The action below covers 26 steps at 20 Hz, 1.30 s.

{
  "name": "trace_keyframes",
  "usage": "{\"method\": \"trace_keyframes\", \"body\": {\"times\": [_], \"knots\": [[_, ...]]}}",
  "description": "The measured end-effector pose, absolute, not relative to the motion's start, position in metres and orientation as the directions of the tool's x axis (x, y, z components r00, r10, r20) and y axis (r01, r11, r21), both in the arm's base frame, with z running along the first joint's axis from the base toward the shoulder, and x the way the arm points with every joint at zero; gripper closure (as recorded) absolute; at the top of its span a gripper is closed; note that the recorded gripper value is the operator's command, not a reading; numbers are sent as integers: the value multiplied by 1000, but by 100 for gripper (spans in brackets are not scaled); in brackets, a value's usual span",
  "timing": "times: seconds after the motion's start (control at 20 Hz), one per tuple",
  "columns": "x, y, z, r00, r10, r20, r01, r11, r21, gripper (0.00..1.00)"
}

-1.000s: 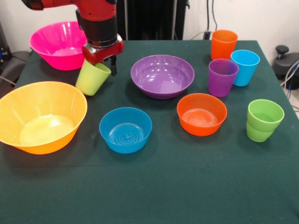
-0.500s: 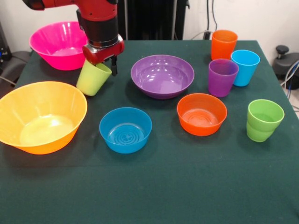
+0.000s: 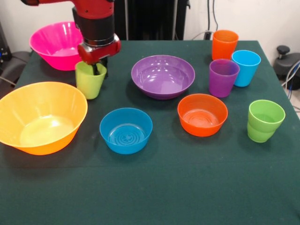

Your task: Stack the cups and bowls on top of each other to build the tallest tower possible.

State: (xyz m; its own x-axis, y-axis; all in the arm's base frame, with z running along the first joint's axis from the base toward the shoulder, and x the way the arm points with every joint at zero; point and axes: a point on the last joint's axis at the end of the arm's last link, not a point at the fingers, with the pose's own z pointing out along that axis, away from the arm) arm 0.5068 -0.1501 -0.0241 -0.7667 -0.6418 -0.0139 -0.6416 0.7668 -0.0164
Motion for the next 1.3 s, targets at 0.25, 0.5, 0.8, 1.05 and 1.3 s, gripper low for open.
{"method": "trace_keyframes", "body": {"times": [0.25, 0.5, 0.8, 1.05, 1.3], "knots": [[517, -160, -17, -772, -636, -15, -634, 772, -48, 100], [517, -159, -17, -771, -637, -15, -635, 771, -47, 100], [517, -153, -2, -747, -664, -2, -663, 745, -73, 100], [519, -130, 30, -706, -708, 17, -705, 701, -108, 100], [524, -99, 67, -678, -734, 29, -730, 669, -139, 100]]}}
